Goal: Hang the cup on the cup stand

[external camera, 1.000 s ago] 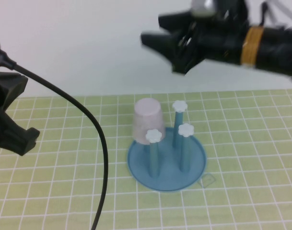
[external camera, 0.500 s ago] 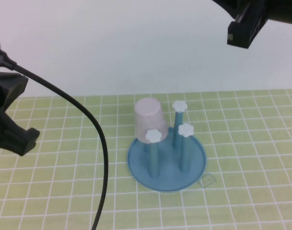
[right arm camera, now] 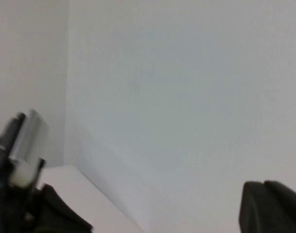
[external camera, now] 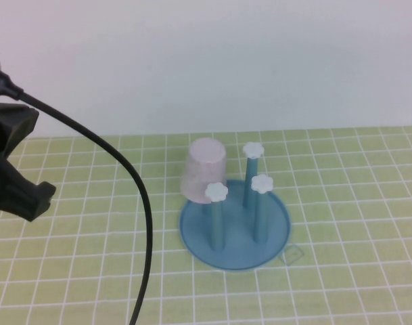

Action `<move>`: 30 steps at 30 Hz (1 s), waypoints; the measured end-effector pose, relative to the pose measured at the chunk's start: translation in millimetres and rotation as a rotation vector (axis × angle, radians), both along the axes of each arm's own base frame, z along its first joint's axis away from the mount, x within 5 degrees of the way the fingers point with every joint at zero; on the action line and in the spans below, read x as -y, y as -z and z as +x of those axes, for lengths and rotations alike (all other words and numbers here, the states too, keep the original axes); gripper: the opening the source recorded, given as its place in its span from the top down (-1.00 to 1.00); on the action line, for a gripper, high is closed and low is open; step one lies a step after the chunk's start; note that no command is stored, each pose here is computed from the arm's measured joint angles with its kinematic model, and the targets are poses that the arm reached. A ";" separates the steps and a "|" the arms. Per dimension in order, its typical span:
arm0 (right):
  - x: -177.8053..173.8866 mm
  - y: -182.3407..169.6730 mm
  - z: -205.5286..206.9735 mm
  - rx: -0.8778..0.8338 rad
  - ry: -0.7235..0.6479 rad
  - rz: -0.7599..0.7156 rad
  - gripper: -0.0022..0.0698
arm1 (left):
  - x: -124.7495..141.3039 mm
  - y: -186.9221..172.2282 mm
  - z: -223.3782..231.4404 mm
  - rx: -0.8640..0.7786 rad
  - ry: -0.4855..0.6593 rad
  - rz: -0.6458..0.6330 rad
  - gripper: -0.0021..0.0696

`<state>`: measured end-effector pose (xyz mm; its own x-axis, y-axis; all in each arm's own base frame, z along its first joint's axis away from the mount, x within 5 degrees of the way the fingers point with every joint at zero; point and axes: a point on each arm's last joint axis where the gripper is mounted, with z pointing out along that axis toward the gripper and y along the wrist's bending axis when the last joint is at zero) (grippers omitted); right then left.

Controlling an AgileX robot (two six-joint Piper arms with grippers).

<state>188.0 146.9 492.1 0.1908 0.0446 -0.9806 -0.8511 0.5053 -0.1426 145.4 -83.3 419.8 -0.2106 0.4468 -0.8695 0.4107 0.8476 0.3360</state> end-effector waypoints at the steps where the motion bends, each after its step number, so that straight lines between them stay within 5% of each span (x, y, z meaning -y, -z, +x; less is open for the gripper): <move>1: 3.6 -1.1 -9.1 0.006 -0.014 0.032 0.94 | 0.0 0.0 0.0 0.000 0.000 0.000 0.94; 7: 38.7 27.9 -59.3 0.043 0.071 0.228 0.94 | 0.1 -0.1 0.0 0.001 0.001 -0.001 0.94; 12: 88.7 77.8 -92.7 -0.013 0.416 0.306 0.94 | 0.1 -0.1 0.0 0.001 0.001 -0.001 0.94; 15: 113.1 118.9 -106.9 -0.107 0.632 0.140 0.94 | 0.1 -0.1 0.0 0.001 0.001 -0.001 0.94; 20: 132.2 169.9 -126.5 -0.236 0.788 -0.104 0.94 | 0.1 -0.1 0.0 0.001 0.001 -0.001 0.94; 30: 144.3 227.0 -145.8 -0.277 0.994 -0.080 0.94 | 0.1 -0.1 0.0 0.001 0.001 -0.001 0.94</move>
<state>42.2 2.6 265.2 -0.1267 -0.0765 -0.9890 -0.0630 0.9956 -0.0690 145.4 -83.4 419.9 -0.2090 0.4463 -0.8701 0.4111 0.8474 0.3359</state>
